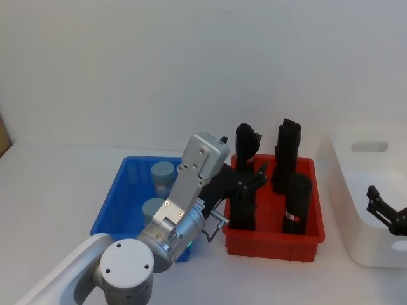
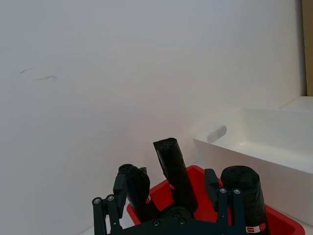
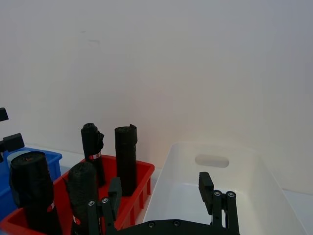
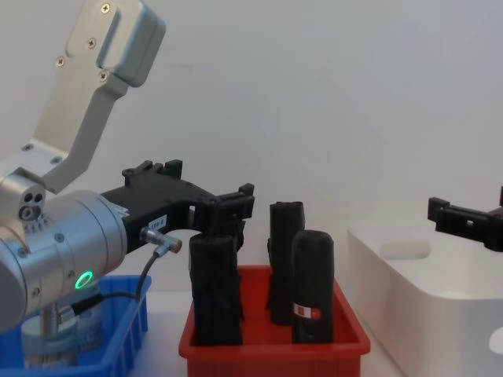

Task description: Pick the cotton swabs from the blue box and place them into the white box.

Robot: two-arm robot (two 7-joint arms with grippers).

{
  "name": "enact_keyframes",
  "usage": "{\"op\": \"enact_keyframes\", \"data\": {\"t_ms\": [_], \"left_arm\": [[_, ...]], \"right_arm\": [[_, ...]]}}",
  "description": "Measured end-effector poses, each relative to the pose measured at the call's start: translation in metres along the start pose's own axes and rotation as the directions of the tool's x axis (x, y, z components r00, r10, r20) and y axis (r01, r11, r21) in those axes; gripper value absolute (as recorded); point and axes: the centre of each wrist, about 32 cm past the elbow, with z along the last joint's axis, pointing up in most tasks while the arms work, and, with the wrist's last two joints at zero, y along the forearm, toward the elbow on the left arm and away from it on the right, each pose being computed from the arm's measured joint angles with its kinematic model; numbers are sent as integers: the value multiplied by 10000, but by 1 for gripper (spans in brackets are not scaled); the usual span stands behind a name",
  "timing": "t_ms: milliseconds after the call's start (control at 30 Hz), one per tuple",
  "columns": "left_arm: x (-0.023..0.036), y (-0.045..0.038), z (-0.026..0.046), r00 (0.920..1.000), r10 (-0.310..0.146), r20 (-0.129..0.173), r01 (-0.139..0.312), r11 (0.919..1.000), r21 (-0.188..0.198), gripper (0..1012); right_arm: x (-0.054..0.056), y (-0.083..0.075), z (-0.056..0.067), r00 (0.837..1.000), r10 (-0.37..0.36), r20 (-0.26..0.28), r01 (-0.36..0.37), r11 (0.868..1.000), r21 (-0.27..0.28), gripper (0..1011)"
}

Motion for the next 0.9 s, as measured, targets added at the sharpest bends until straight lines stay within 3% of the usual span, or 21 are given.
{"op": "enact_keyframes", "data": {"t_ms": [900], "left_arm": [[0, 0, 0, 10000, 0, 0, 0, 10000, 0, 1002]], "right_arm": [[0, 0, 0, 10000, 0, 0, 0, 10000, 0, 1001]]}}
